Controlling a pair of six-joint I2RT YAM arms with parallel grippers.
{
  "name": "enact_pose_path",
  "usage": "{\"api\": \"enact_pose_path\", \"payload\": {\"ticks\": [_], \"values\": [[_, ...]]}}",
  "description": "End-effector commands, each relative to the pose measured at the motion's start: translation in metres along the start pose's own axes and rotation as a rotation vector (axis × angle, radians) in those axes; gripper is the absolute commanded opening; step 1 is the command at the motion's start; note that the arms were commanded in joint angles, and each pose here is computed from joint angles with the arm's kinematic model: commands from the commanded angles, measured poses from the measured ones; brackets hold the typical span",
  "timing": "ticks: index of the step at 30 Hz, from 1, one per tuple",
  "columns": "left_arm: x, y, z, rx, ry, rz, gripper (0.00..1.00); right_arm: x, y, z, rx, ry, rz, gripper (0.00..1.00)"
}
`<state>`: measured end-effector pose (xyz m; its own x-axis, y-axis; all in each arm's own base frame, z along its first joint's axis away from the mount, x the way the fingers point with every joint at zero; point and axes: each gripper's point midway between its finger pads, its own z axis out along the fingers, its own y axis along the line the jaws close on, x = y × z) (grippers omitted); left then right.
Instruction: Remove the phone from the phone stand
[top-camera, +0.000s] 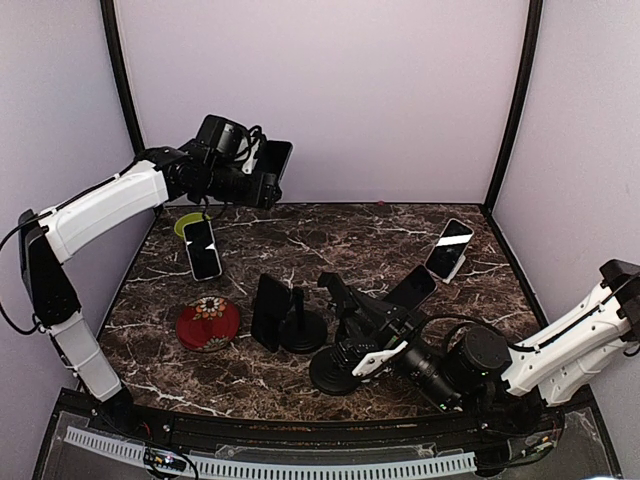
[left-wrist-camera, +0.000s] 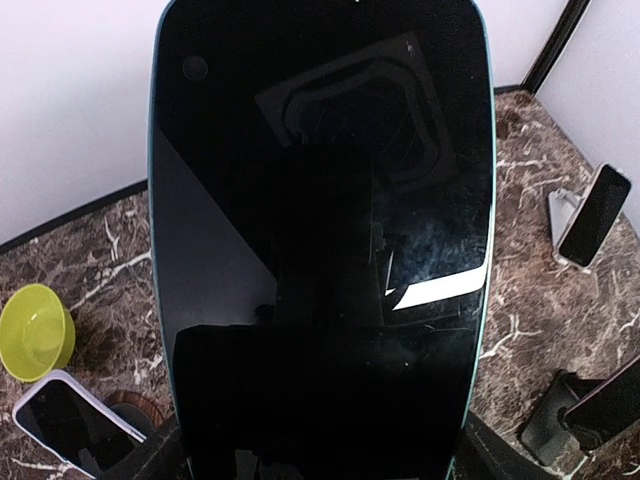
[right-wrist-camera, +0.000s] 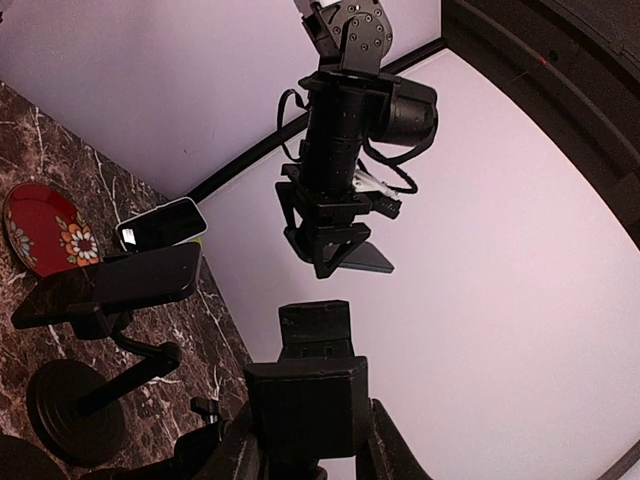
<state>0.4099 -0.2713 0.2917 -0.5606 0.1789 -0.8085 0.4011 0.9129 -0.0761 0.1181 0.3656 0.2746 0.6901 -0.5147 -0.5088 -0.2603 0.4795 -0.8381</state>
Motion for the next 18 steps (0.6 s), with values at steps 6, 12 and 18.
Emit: {"api": "enact_pose_path", "payload": {"ticks": [6, 12, 18], "values": [[0.077, 0.028, 0.048, -0.026, 0.195, -0.068, 0.28, -0.01, -0.035, -0.001, 0.106, -0.025, 0.076, 0.0], [0.122, 0.042, 0.073, -0.062, 0.286, -0.077, 0.28, -0.011, -0.037, -0.002, 0.112, -0.027, 0.077, 0.0], [0.156, 0.052, 0.096, -0.072, 0.354, -0.087, 0.27, -0.012, -0.039, -0.001, 0.121, -0.028, 0.08, 0.0]]}}
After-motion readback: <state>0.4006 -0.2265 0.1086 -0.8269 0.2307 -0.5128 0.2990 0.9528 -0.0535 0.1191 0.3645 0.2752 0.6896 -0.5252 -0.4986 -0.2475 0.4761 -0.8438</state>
